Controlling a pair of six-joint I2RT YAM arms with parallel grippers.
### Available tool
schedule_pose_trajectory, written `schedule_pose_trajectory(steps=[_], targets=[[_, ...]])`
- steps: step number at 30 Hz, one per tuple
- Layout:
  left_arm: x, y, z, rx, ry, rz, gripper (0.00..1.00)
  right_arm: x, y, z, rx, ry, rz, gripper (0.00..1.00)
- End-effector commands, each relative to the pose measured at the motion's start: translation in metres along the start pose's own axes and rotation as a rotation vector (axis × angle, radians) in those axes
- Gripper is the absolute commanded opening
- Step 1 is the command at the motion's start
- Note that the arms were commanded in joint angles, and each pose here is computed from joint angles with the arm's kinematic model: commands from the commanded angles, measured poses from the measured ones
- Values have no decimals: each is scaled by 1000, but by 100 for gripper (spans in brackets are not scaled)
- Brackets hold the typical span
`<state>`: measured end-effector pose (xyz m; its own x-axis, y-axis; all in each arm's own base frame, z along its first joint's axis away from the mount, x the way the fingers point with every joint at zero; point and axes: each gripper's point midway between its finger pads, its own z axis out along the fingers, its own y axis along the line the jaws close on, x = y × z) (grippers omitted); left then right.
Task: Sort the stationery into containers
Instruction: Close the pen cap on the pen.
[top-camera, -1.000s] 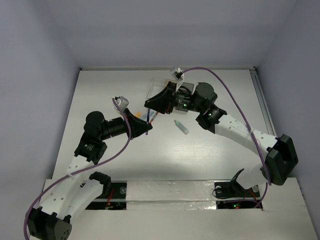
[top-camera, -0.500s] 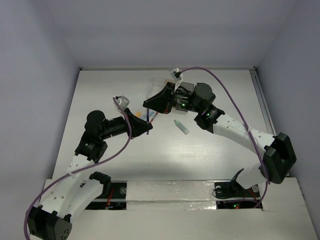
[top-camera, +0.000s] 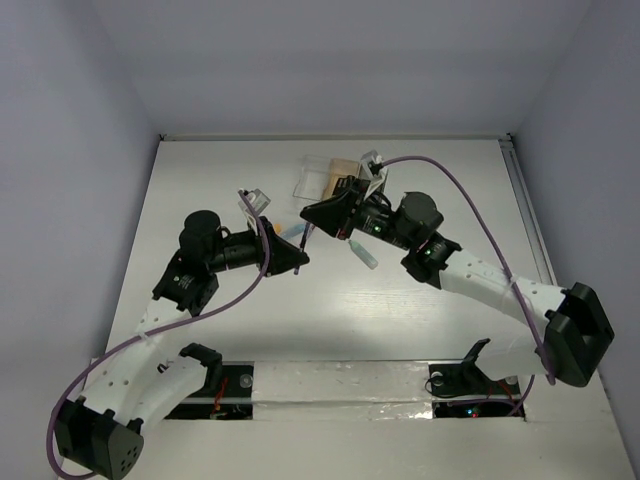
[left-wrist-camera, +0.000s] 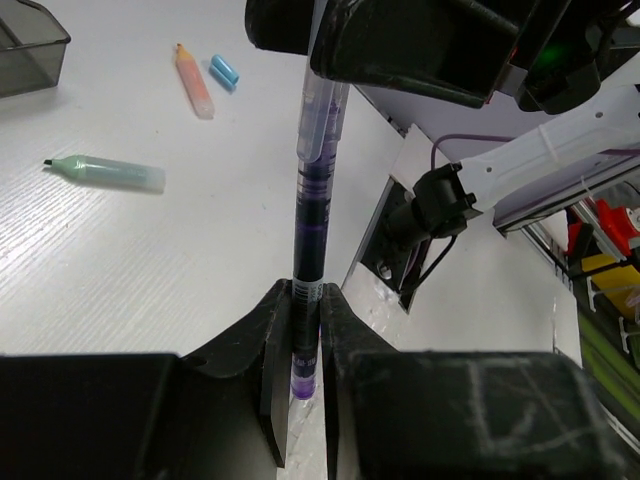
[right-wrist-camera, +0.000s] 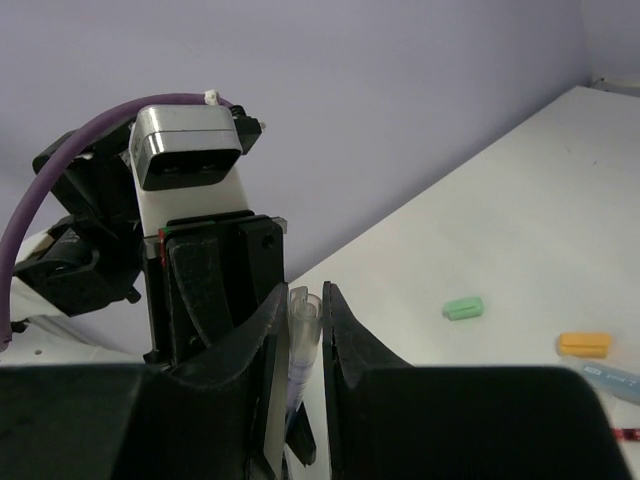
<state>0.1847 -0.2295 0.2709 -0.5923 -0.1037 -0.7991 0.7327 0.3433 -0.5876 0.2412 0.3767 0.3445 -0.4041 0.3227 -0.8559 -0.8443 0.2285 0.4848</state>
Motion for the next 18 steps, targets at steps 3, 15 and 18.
schedule_pose_trajectory(steps=[3, 15, 18], targets=[[-86, -45, -12, 65, -270, 228, 0, 105, -8, -16, 11, 328, 64, 0], [-79, -27, -9, 3, -255, 211, 0, 97, -1, -16, -15, 312, 79, 0], [-84, -28, -11, -14, -261, 231, 0, 104, -4, -16, -11, 322, 94, 0]])
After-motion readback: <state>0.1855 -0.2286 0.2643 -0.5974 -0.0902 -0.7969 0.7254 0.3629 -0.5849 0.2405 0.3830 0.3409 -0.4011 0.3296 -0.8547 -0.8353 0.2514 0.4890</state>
